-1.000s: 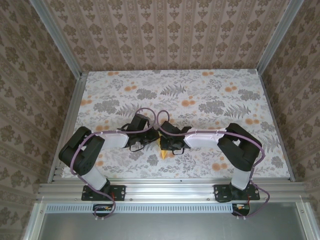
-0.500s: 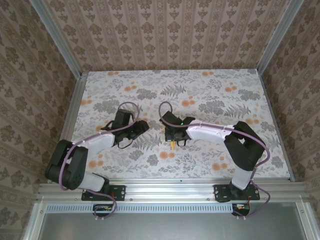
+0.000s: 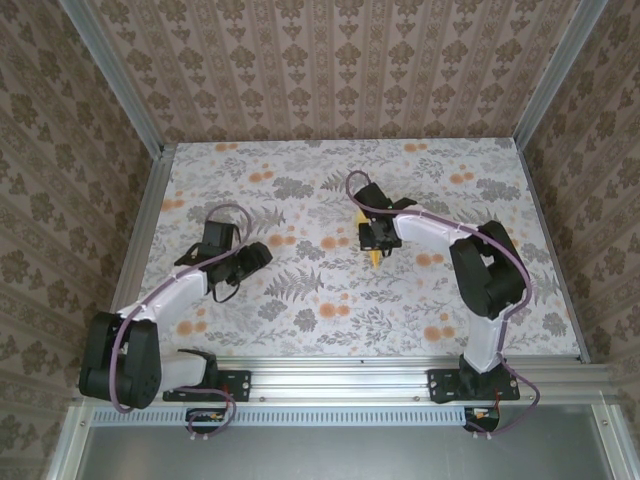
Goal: Fold a paper plane with a square sheet of paper (pick it up from the middle)
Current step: Move the paper plane to the center of the table.
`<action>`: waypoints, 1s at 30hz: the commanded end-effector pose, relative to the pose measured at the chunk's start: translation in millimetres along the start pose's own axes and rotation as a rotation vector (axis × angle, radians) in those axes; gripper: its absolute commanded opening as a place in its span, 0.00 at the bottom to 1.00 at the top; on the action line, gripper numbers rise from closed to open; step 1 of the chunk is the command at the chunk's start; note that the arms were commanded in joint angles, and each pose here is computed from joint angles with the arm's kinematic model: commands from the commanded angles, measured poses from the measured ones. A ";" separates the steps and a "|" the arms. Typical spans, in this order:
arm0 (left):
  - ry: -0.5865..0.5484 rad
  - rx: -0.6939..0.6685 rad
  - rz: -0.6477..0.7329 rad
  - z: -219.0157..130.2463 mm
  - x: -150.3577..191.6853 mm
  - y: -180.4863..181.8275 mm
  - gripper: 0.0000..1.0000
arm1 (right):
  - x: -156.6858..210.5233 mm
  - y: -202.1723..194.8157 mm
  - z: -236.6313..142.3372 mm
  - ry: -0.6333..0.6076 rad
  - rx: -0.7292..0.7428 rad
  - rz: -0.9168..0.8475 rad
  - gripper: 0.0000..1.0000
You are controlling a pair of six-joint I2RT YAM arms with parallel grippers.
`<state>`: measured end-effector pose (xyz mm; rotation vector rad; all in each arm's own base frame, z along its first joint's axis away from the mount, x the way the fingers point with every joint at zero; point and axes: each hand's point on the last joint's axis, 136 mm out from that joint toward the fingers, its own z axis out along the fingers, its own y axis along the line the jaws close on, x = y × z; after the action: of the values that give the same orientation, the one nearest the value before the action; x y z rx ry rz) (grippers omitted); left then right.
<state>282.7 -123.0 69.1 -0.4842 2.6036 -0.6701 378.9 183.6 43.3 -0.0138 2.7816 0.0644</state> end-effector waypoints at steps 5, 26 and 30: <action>0.002 -0.041 0.024 -8.9 -1.1 5.6 0.73 | 5.5 1.9 11.6 0.067 0.026 -0.045 0.12; -0.004 -0.064 0.033 -15.5 2.1 11.1 0.76 | 10.9 4.5 24.8 0.091 0.047 -0.062 0.05; -0.013 -0.073 0.038 -18.8 -0.7 10.4 0.77 | 3.1 6.0 9.9 0.064 0.044 -0.060 0.16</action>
<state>267.6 -112.3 66.9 -0.4808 2.6510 -0.5904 379.3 190.2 20.3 -0.0784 2.8520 0.0150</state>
